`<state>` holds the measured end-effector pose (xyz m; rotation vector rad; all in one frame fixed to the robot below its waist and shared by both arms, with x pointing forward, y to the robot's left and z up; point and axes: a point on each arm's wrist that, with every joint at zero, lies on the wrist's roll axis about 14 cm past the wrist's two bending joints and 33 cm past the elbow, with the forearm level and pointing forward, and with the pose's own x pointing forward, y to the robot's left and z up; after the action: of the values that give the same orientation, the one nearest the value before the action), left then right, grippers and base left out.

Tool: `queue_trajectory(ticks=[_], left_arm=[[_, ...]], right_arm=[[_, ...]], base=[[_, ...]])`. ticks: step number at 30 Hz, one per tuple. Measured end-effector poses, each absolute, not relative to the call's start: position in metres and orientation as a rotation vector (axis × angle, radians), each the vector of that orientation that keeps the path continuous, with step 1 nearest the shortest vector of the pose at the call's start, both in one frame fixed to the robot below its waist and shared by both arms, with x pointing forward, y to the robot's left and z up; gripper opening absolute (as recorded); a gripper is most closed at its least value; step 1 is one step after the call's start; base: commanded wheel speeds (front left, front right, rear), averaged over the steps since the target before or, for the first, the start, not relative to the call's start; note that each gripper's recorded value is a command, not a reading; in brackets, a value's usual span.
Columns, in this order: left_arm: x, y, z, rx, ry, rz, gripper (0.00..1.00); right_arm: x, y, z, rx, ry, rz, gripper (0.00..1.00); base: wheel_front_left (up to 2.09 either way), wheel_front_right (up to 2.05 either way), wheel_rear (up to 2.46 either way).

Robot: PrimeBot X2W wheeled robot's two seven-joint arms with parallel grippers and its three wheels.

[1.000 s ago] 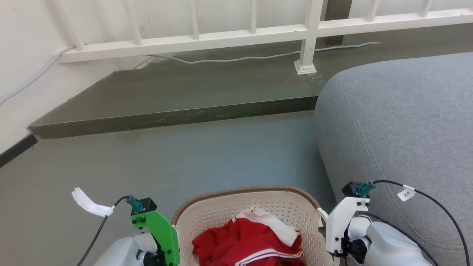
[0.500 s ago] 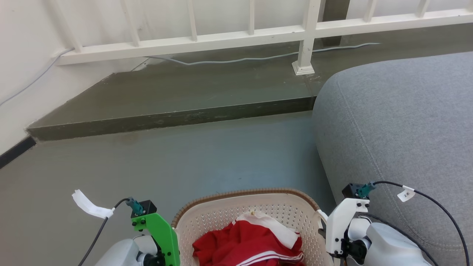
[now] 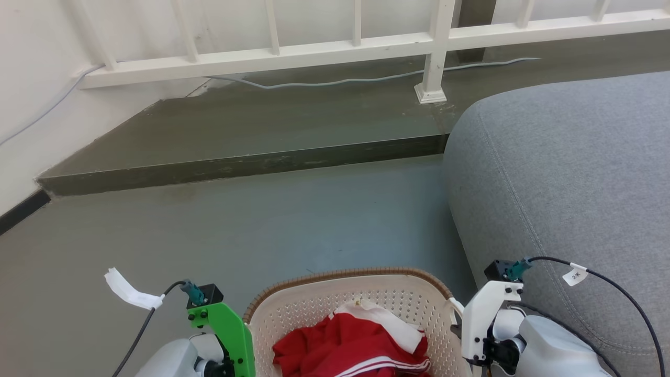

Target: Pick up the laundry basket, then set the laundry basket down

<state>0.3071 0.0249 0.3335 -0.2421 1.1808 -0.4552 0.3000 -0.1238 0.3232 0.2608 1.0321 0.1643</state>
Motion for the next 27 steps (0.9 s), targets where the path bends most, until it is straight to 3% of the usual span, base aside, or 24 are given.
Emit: queue_trajectory(ticks=[17, 27], left_arm=[[0.314, 0.025, 0.326, -0.248, 1.154, -0.446, 0.0], [0.37, 0.014, 0.337, -0.19, 0.995, -0.468, 0.0]], right_arm=[[0.305, -0.122, 0.319, 0.244, 1.029, 0.179, 0.0], [0.352, -0.131, 0.326, 0.206, 0.893, 0.179, 0.0]], base=[[0.0, 0.0, 0.0], [0.0, 0.0, 0.0]])
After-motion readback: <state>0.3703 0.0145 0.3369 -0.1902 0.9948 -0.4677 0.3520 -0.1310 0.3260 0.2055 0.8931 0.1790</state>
